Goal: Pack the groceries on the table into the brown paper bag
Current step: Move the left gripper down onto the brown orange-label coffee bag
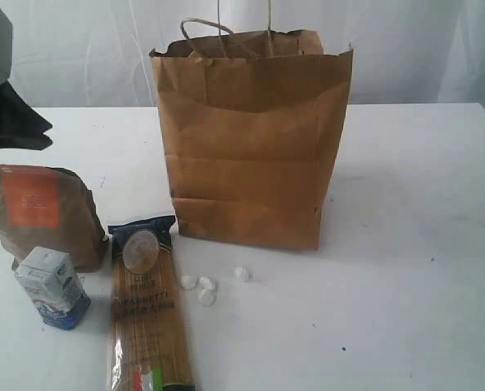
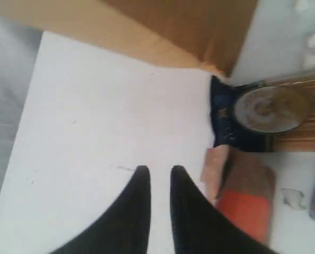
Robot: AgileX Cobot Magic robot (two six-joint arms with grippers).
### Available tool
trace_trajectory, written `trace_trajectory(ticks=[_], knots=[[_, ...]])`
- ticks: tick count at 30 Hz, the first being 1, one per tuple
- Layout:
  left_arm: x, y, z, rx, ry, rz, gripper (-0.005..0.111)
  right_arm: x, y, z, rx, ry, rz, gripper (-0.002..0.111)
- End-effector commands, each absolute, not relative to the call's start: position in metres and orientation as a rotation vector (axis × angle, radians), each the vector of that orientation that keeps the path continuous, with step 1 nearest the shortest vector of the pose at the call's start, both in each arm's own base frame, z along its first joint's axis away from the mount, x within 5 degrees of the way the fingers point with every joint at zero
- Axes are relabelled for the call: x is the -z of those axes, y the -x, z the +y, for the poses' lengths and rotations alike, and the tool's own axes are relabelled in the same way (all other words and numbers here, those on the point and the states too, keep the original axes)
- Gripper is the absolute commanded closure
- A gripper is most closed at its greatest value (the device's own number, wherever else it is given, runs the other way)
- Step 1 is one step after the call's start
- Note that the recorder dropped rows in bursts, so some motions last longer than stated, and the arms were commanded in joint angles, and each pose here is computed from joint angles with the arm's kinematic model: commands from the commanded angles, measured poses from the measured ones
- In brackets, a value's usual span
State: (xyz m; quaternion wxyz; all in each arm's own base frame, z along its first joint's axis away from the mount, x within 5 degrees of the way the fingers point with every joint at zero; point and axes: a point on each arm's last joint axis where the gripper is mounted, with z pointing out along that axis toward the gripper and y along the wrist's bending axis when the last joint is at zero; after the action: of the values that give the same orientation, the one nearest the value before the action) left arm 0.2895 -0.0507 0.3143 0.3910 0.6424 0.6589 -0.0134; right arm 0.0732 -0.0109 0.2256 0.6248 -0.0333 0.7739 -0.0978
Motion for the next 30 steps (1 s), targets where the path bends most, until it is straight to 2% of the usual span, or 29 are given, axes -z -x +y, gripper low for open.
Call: trace_trajectory(ticks=[1, 3, 8, 12, 15, 21, 23, 26, 30], knots=[[-0.307, -0.3077, -0.0449, -0.057, -1.493, 1.735, 0.1, -0.225, -0.0738, -0.0104, 0.22, 0.079, 1.773, 0.108], [-0.3082, -0.3114, -0.0428, -0.101, -1.457, 1.736, 0.107, -0.225, -0.0738, -0.0104, 0.22, 0.079, 1.773, 0.108], [-0.3077, -0.3104, -0.0435, -0.076, -1.448, 1.752, 0.107, -0.225, -0.0738, -0.0104, 0.22, 0.079, 1.773, 0.108], [-0.3077, -0.3104, -0.0435, -0.012, -1.337, 1.836, 0.106, -0.225, -0.0738, -0.0104, 0.22, 0.079, 1.773, 0.108], [-0.3076, -0.3101, -0.0437, 0.016, -1.3, 1.866, 0.095, -0.225, -0.0738, -0.0104, 0.22, 0.079, 1.773, 0.108], [-0.3071, -0.3091, -0.0444, 0.04, -1.293, 1.88, 0.047, -0.225, -0.0738, -0.0104, 0.22, 0.079, 1.773, 0.108], [-0.3071, -0.3091, -0.0444, 0.041, -1.292, 1.881, 0.037, -0.225, -0.0738, -0.0104, 0.22, 0.079, 1.773, 0.108], [-0.3061, -0.3069, -0.0457, 0.088, -1.279, 1.908, 0.032, -0.225, -0.0738, -0.0104, 0.22, 0.079, 1.773, 0.108], [-0.3044, -0.3029, -0.0481, 0.145, -1.309, 1.922, 0.031, -0.2249, -0.0738, -0.0103, 0.218, 0.077, 1.773, 0.108]])
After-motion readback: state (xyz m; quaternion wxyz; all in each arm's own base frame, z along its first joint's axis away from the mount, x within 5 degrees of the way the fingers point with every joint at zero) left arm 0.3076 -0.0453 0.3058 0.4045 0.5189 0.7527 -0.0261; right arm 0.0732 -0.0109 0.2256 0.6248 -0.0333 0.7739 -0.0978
